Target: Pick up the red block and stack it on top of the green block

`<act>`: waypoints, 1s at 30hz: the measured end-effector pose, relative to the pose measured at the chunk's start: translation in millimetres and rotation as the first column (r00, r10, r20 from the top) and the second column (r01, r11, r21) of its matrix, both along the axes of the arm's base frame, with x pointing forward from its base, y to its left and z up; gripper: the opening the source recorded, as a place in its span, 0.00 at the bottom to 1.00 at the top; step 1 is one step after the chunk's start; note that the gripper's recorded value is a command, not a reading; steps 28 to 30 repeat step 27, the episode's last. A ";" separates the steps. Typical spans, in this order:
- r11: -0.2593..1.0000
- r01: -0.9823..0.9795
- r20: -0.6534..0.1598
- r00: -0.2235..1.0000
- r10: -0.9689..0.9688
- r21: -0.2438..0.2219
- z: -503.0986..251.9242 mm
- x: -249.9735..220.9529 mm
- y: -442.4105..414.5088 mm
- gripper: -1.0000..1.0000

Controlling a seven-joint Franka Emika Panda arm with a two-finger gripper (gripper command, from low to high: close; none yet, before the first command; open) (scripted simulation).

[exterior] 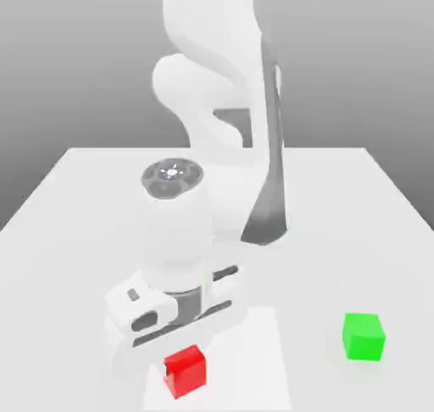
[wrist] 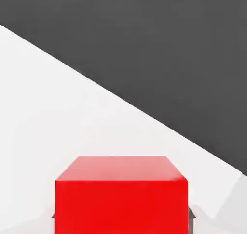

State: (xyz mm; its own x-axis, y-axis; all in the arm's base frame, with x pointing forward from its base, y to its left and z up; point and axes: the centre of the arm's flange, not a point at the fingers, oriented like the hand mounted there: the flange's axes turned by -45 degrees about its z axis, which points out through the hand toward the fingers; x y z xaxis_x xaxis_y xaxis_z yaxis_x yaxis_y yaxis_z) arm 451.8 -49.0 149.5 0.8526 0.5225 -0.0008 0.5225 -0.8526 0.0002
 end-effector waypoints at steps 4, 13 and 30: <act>1.000 -0.001 0.001 1.000 0.001 0.000 40.6 0.8 0.1 0.00; 0.777 -0.629 -0.001 0.777 0.629 0.011 78.1 -16.5 152.2 0.00; 0.239 -0.971 -0.001 0.239 0.971 0.002 36.6 -72.5 278.2 1.00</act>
